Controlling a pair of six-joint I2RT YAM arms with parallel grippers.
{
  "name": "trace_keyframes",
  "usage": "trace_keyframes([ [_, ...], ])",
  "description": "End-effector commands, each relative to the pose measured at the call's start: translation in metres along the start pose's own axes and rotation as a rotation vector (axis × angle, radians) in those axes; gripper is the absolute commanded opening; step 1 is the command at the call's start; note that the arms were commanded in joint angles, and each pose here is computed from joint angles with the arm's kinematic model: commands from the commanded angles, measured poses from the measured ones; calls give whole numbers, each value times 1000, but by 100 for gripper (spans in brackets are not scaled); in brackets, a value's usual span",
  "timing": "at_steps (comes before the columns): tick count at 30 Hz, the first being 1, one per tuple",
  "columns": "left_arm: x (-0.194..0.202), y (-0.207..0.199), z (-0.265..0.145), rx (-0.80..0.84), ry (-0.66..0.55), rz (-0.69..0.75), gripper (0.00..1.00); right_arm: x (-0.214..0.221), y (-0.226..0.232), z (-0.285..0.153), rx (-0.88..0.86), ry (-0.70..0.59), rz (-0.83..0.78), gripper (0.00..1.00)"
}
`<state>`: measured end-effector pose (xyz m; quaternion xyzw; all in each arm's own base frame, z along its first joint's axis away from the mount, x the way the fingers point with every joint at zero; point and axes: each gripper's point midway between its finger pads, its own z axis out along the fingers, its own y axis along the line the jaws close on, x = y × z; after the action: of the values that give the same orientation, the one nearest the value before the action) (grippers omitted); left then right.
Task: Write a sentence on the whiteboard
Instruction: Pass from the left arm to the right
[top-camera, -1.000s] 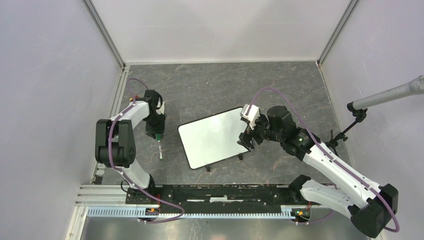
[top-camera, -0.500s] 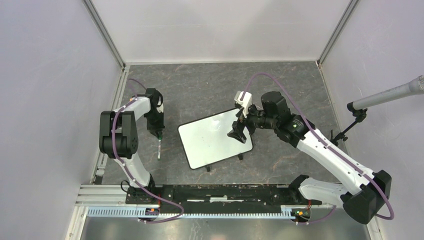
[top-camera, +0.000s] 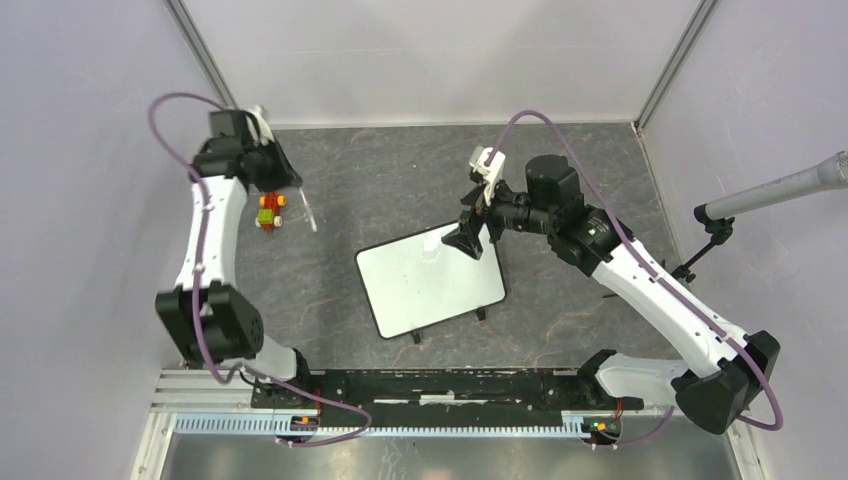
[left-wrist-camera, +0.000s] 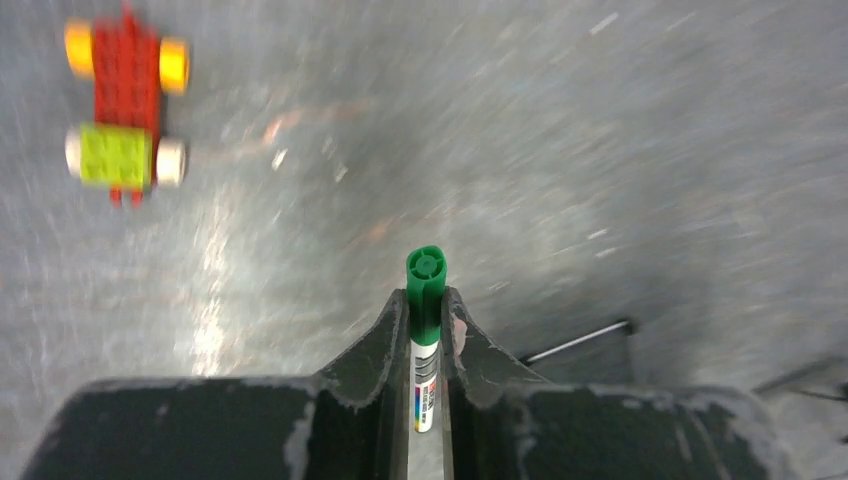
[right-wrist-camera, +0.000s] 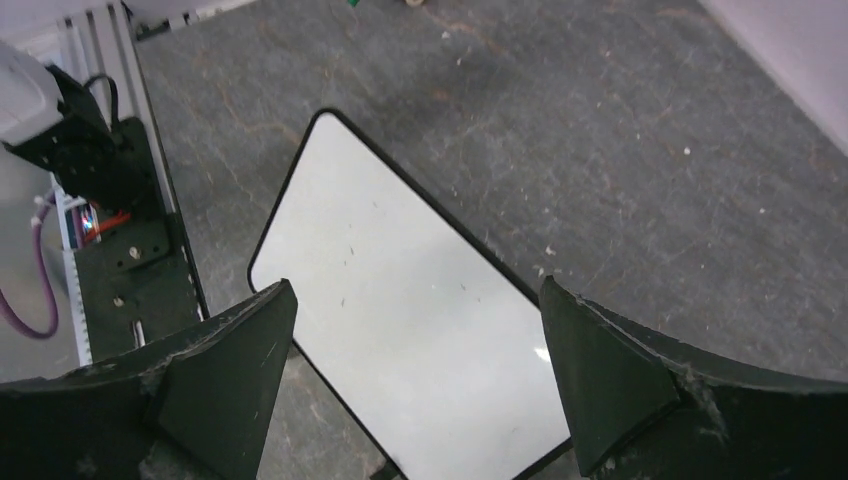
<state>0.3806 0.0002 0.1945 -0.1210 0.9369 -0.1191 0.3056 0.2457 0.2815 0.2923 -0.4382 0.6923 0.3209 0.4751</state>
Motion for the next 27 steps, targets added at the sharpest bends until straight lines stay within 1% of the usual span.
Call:
trace_keyframes([
  [1, -52, -78, -110, 315, -258, -80, 2, -59, 2, -3, -10, -184, 37, 98],
  [3, -62, -101, -139, 432, -341, -112, 2, -73, 7, 2, -53, -260, 88, 98],
  [4, -62, -110, -152, 481, -370, -141, 2, -81, 14, 5, -101, -296, 110, 98],
  [6, -68, -129, -177, 614, -451, -179, 2, -87, 22, 15, -178, -333, 184, 95],
  [9, -63, -148, -202, 790, -533, -257, 2, -86, 26, 28, -229, -363, 345, 97],
  [10, -60, -153, -206, 839, -554, -267, 2, -84, 30, 33, -267, -366, 390, 97],
  [11, -58, -158, -211, 874, -566, -272, 2, -87, 35, 35, -306, -388, 419, 95],
  [14, -46, -168, -209, 922, -502, -311, 2, -94, 53, 41, -397, -421, 413, 91],
  [15, -46, -171, -213, 947, -507, -310, 2, -95, 57, 43, -413, -425, 413, 90],
  [21, -23, -183, -205, 1026, -424, -376, 2, -103, 61, 63, -411, -423, 452, 84],
  [24, -18, -182, -199, 1026, -410, -394, 2, -106, 59, 70, -405, -428, 470, 83],
  [27, -7, -192, -198, 1058, -362, -399, 2, -110, 57, 74, -404, -435, 489, 80],
])
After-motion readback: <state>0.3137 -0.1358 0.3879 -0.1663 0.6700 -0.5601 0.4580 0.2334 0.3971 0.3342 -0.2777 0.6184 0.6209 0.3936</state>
